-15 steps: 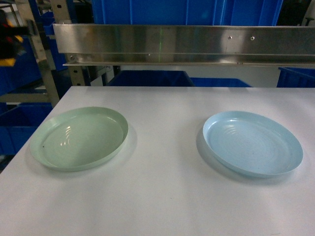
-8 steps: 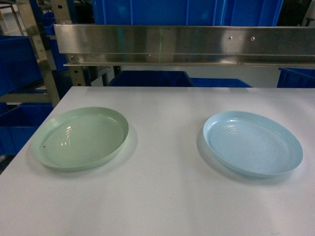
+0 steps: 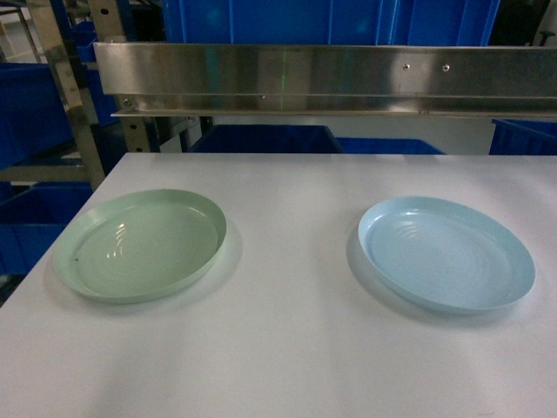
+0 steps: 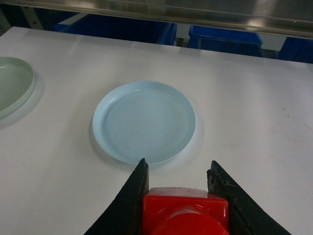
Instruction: Sort and place red and yellow blocks in left bins
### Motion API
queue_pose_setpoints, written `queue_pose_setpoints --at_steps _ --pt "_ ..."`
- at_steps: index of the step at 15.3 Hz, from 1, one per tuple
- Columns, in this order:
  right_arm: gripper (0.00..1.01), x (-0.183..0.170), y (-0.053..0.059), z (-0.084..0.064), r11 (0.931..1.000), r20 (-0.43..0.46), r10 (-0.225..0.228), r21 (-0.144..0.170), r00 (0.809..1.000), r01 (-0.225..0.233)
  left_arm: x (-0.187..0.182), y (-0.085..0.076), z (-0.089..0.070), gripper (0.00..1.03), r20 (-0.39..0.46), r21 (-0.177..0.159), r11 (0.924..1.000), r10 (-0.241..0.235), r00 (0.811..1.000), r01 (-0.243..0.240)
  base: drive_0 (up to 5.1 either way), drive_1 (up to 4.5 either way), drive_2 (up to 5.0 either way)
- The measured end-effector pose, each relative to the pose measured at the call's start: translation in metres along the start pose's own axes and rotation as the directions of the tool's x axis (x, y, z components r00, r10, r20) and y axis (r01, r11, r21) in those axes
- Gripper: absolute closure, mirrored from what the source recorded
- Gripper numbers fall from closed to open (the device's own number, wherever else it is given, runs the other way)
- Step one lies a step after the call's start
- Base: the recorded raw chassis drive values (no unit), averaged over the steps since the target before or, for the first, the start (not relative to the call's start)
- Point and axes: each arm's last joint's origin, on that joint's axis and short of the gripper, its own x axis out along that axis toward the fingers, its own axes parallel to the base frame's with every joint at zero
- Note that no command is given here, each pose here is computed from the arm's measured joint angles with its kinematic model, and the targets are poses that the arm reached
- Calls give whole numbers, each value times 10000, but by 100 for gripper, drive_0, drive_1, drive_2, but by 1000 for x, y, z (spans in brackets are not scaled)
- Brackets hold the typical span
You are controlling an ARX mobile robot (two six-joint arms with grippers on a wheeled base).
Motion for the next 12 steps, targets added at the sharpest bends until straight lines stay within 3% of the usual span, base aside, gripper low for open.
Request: queue_pose_setpoints --at_steps 5,12 --pt "72 0 0 0 10000 7 -5 -1 10000 5 0 0 0 75 8 4 10000 3 10000 -3 0 0 0" --pt "72 0 0 0 10000 -9 -14 1 10000 14 -1 0 1 75 57 7 10000 -6 10000 6 -489 257 257"
